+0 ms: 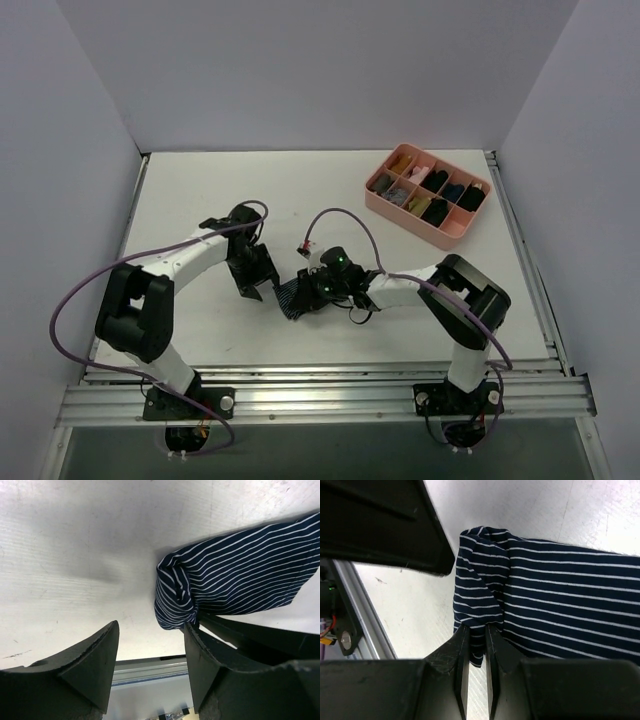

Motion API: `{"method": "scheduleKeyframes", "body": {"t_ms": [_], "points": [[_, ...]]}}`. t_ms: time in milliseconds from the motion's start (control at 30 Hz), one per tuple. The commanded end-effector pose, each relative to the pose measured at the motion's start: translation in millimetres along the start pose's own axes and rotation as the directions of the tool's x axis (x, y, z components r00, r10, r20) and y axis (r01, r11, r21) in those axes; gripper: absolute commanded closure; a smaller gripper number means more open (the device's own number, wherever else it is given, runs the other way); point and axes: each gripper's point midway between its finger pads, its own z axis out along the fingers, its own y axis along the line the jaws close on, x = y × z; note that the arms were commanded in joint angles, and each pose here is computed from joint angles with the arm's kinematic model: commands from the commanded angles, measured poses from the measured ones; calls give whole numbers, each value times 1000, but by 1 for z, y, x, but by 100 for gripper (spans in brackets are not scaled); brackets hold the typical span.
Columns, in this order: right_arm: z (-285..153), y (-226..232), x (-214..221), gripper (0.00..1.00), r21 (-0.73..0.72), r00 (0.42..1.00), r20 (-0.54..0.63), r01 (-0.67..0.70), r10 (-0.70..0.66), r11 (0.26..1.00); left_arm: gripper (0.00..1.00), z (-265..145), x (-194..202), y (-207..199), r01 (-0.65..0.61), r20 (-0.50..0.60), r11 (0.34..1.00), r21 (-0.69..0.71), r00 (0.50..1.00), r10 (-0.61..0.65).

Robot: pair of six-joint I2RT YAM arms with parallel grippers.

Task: Roll the underwear

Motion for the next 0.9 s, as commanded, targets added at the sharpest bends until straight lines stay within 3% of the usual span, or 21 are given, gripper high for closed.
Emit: {"method": "scheduleKeyframes", "body": {"t_ms": [0, 333, 567, 867], "points": [[-6, -51, 85, 100, 164, 961, -249, -82, 122, 983, 38, -10, -4, -15, -20, 72, 996, 91, 997, 13], [-6, -62, 103, 100, 144, 939, -287, -153, 190, 978, 35, 14, 5, -38, -40, 64, 961, 273, 998, 23], [-7, -67, 105, 100, 135, 932, -289, -187, 220, 973, 36, 34, 4, -25, -41, 45, 979, 198, 998, 33], [-14, -71, 100, 100, 151, 930, -277, -208, 243, 966, 49, 51, 4, -14, -51, 35, 989, 141, 998, 46]]}}
